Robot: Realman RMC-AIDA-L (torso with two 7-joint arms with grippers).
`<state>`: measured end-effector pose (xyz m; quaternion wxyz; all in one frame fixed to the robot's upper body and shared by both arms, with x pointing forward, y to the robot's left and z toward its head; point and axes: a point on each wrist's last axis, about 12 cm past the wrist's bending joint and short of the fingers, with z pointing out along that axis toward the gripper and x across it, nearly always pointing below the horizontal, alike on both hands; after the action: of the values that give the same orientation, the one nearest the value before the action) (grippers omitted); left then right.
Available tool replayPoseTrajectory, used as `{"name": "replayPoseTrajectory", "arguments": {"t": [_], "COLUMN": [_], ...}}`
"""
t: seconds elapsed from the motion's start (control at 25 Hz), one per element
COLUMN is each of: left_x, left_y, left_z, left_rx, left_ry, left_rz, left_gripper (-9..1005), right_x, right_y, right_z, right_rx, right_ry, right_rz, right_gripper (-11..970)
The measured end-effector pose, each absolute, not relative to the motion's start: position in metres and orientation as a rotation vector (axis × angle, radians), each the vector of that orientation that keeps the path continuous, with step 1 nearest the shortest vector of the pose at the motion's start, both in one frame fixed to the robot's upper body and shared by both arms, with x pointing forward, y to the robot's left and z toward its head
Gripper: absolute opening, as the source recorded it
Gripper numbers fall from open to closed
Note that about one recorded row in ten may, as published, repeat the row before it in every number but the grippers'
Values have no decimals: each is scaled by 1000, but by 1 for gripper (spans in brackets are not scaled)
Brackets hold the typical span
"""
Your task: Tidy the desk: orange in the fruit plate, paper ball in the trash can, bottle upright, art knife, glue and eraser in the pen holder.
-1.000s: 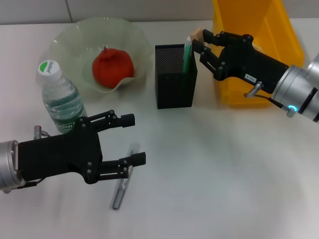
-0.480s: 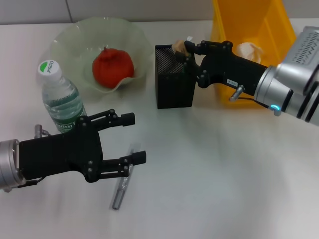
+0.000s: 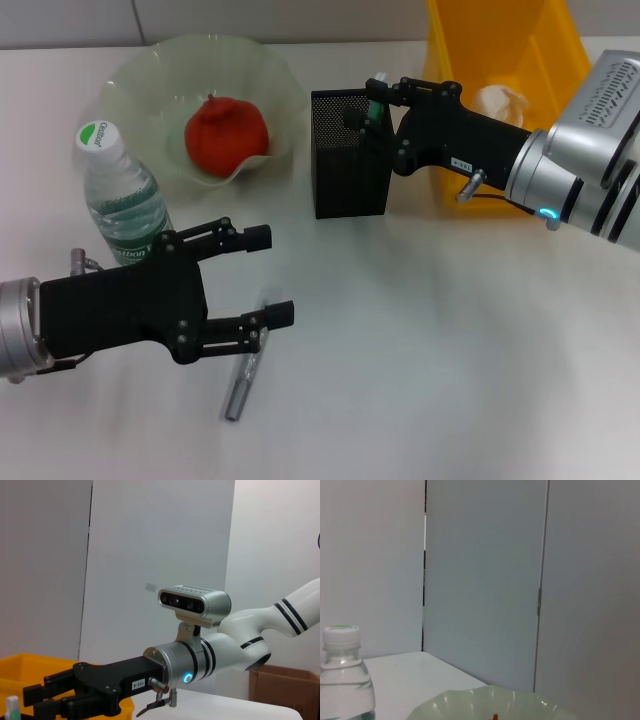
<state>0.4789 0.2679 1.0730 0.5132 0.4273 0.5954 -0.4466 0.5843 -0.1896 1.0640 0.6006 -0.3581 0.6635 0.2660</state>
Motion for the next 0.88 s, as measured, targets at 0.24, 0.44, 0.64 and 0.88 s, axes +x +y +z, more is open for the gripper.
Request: {"name": "replayPoseTrajectory", "arguments": {"t": [0.24,0.44,0.64,0.88], "left_x": [480,481,481,480], "left_y": [267,267,267,268], "left_z": [1074,1074,1075,1075], "left_rx": [1031,1029,1020,1013], "left_ry": [1429,1428,1421,1421], "left_rz": [-1073,-1071,-1071,-1072], "left_gripper": [803,802,802,802], "right_x": [584,577,563,549], "right_y": [-189,-188,-191,-201], "right_z": [1065,1068,1070,1065], "right_rx": [-829,-830,-813,-779], "right_ry": [1531,1483,1420,1407], "right_rz": [623,676,762,792], "right_gripper": [406,408,409,411]}}
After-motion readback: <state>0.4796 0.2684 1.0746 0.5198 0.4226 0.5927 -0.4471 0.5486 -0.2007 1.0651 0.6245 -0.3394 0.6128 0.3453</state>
